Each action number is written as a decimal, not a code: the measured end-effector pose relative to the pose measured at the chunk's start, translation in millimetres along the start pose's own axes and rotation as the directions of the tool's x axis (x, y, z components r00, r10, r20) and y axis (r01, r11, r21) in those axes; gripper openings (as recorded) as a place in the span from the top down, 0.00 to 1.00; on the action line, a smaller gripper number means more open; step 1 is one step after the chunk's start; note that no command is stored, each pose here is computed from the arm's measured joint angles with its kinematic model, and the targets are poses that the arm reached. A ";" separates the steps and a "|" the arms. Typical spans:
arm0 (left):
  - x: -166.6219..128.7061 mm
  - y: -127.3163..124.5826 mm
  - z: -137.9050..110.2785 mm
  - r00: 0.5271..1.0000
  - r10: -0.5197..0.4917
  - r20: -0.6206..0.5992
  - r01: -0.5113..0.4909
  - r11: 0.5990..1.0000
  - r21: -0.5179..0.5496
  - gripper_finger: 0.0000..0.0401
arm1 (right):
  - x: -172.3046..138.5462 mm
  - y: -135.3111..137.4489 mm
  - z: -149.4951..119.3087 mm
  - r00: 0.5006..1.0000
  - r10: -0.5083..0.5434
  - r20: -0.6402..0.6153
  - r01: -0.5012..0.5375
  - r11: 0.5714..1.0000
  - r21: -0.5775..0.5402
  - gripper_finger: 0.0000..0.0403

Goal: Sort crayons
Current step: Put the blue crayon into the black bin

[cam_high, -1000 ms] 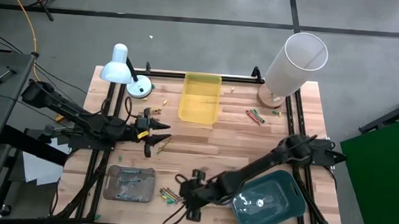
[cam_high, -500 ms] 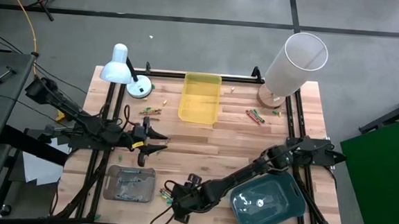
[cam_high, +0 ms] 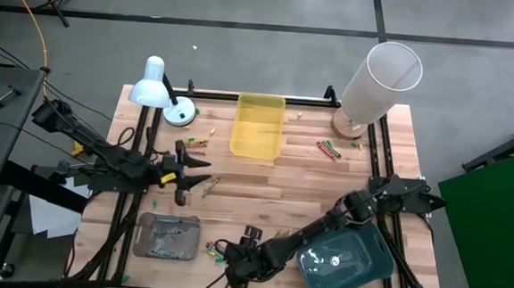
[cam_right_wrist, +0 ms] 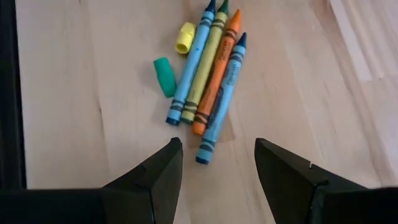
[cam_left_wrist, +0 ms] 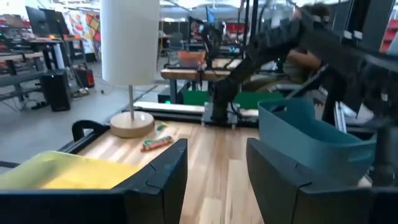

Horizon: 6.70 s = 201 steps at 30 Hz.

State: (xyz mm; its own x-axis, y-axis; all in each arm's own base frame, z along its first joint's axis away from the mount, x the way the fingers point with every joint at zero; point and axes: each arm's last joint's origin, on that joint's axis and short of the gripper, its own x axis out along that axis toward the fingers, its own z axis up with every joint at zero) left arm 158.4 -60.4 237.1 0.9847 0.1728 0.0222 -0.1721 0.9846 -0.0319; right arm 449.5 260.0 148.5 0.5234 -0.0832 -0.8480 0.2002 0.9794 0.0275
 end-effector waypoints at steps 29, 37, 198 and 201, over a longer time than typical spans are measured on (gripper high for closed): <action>-9.2 -0.6 5.2 0.999 -0.053 0.015 0.054 0.994 -0.098 0.63 | 19.0 -1.0 -19.5 0.989 -0.142 -0.029 0.141 0.989 -0.037 0.97; -18.5 0.3 10.7 0.996 -0.085 0.035 0.088 0.993 -0.073 0.63 | 1.2 -15.6 -22.8 0.952 -0.301 -0.062 0.292 0.949 -0.121 0.99; 56.7 6.0 -21.3 0.977 -0.133 -0.167 0.135 0.991 -0.004 0.99 | -128.2 -208.9 -28.3 0.550 -0.279 0.787 0.392 0.919 0.052 0.49; 40.1 -9.3 -11.6 0.927 -0.207 -0.313 0.183 0.977 -0.105 1.00 | -134.1 -213.3 -27.5 0.551 -0.291 0.782 0.409 0.911 0.051 0.49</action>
State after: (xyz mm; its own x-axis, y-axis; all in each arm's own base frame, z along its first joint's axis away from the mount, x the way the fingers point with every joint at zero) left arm 199.8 -62.9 226.7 0.9569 -0.0527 -0.2855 0.0151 0.9911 -0.1322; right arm 313.9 67.3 241.8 0.8777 -0.4753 -0.0617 0.4389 0.8489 -0.2946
